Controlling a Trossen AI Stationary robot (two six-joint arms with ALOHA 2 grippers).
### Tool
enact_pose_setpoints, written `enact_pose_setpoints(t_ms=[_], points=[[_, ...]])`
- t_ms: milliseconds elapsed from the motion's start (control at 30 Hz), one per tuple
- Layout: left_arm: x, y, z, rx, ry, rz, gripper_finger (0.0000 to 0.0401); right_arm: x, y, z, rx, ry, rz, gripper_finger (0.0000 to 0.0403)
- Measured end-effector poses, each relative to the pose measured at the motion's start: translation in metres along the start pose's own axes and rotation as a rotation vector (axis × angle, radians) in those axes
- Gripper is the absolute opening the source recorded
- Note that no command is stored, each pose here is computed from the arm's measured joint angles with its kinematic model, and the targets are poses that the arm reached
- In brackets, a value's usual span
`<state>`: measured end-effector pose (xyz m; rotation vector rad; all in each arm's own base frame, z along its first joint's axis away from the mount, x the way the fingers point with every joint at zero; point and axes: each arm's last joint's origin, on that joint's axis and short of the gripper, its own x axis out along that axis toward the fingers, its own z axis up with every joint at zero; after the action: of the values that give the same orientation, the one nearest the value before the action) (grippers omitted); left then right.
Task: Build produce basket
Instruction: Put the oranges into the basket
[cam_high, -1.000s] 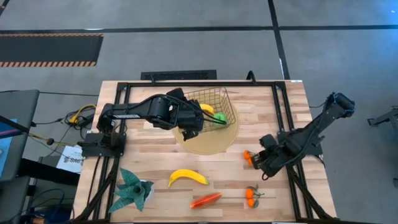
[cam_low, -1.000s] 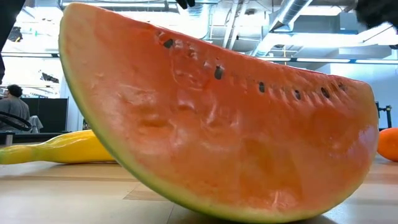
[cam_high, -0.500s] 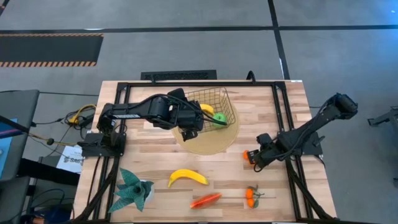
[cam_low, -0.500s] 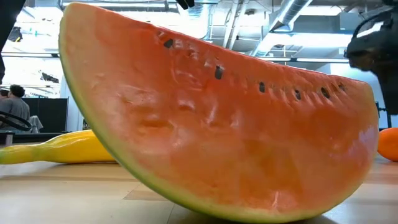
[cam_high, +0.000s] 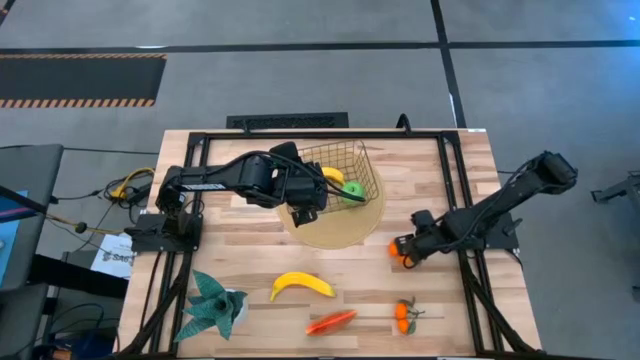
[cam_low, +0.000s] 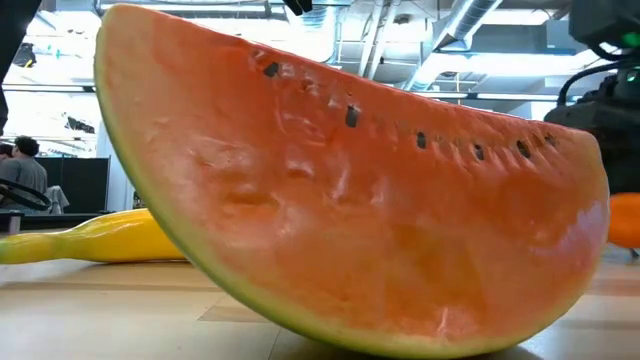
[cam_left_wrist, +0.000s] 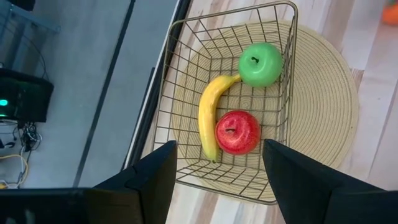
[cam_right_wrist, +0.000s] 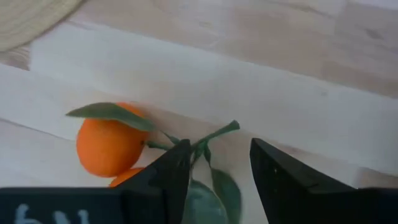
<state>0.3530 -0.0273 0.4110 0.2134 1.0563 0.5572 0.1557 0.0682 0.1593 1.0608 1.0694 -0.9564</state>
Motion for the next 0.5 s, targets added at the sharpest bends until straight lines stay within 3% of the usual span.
enact_pose_setpoints(t_ms=[500], points=[[0.0002, -0.0001, 0.0001, 0.002, 0.0, 0.002, 0.0224, 0.0068, 0.0082, 0.0056, 0.024, -0.025, 0.114, 0.0153]])
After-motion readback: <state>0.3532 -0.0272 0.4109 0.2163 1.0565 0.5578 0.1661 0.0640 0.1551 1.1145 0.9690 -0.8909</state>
